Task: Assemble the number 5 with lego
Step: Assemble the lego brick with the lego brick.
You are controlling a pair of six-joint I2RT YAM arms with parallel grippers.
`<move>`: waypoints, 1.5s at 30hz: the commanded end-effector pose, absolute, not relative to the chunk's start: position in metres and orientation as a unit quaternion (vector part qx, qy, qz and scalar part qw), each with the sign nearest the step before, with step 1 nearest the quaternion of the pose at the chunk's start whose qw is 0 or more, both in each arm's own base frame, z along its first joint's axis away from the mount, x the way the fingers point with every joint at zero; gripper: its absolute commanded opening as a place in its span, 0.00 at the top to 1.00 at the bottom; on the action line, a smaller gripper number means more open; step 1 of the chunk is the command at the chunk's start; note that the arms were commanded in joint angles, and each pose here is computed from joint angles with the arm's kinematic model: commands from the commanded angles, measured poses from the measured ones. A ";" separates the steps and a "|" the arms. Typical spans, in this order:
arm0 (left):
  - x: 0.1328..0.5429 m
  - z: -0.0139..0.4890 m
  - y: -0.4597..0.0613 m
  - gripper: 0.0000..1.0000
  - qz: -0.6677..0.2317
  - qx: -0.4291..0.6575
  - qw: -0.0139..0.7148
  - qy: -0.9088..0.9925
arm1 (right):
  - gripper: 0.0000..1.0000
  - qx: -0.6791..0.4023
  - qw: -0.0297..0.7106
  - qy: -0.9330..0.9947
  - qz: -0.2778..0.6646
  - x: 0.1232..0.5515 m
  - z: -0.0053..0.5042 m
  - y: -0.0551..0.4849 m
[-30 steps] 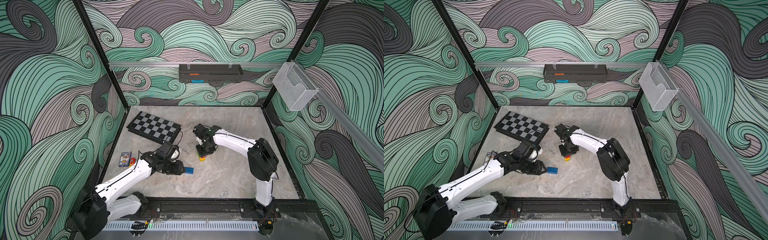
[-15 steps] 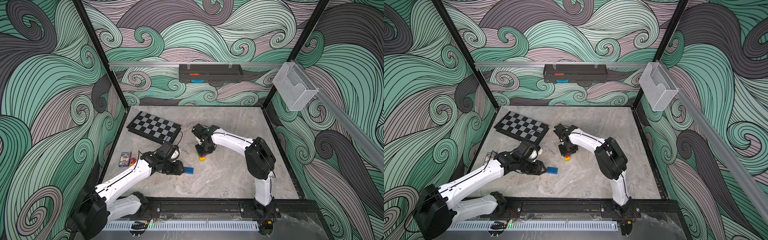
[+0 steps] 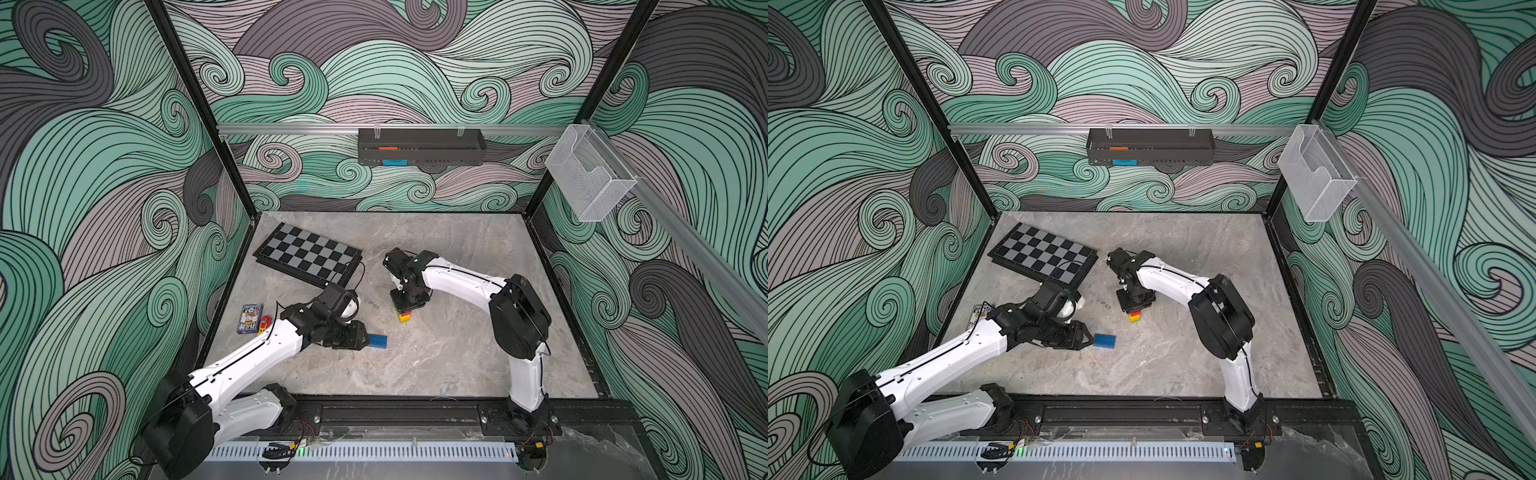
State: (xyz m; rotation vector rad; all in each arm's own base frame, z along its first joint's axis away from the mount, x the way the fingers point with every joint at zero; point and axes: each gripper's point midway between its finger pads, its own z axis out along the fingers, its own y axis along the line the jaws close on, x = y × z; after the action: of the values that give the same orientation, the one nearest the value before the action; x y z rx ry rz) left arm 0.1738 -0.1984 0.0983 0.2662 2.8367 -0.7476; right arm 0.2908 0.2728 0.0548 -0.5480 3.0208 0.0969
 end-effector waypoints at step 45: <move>0.177 0.107 -0.197 0.53 -0.248 0.093 0.113 0.958 | 1.00 -0.171 0.022 0.985 -0.024 0.284 0.010 0.258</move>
State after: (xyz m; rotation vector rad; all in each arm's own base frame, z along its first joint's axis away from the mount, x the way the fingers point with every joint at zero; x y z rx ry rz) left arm 0.1747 -0.1975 0.0979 0.2633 2.8354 -0.7371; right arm 0.2927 0.2732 0.0464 -0.5414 2.9708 0.0389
